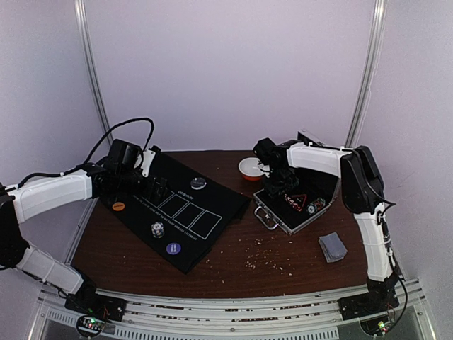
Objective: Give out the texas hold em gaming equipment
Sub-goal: Pick up the pile of poker chips from the chip case.
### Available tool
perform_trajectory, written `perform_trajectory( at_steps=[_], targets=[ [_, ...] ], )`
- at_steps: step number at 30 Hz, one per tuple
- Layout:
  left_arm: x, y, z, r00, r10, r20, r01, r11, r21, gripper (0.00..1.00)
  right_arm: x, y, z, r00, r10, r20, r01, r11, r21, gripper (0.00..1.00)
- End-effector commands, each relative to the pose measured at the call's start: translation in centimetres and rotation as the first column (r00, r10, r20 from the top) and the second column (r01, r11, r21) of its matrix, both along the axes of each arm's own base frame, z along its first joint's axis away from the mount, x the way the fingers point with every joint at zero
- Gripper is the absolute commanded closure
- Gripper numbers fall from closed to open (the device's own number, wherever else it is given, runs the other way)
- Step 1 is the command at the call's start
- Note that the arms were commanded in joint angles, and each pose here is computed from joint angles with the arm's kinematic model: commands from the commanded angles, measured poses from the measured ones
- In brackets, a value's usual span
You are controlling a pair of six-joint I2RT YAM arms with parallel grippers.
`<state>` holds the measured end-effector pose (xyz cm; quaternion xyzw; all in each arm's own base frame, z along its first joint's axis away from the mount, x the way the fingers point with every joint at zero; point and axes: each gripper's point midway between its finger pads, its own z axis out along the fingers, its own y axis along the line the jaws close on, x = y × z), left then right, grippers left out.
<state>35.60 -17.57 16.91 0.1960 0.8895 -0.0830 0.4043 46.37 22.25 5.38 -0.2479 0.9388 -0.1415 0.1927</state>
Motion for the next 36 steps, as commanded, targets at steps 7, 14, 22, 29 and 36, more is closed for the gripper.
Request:
perform_trajectory(
  at_steps=[7, 14, 22, 29, 36],
  targets=[
    [0.4, -0.2, -0.2, 1.000, -0.006, 0.006, 0.006, 1.000, -0.014, 0.02, -3.2, 2.2, -1.6, 0.989, 0.069, -0.130, -0.060, 0.996, 0.067, 0.41],
    [0.2, -0.3, -0.3, 1.000, -0.016, 0.000, 0.016, 1.000, -0.020, 0.02, -2.3, 1.3, -0.2, 0.998, 0.043, -0.051, -0.043, 0.999, 0.004, 0.40],
    [0.1, -0.4, -0.3, 1.000, -0.023, -0.003, 0.023, 0.999, -0.023, 0.02, -1.3, -0.1, 0.4, 1.000, 0.008, -0.010, -0.009, 0.997, -0.080, 0.35],
    [0.1, -0.5, -0.6, 1.000, -0.028, -0.012, 0.028, 0.999, -0.026, 0.02, -0.7, -0.1, 1.1, 1.000, 0.014, 0.014, -0.013, 0.998, -0.067, 0.26],
    [0.1, -0.5, -0.5, 1.000, -0.028, -0.010, 0.028, 0.999, -0.025, 0.02, -0.3, -0.3, -0.9, 0.999, 0.019, -0.049, -0.019, 1.000, -0.003, 0.29]
  ],
)
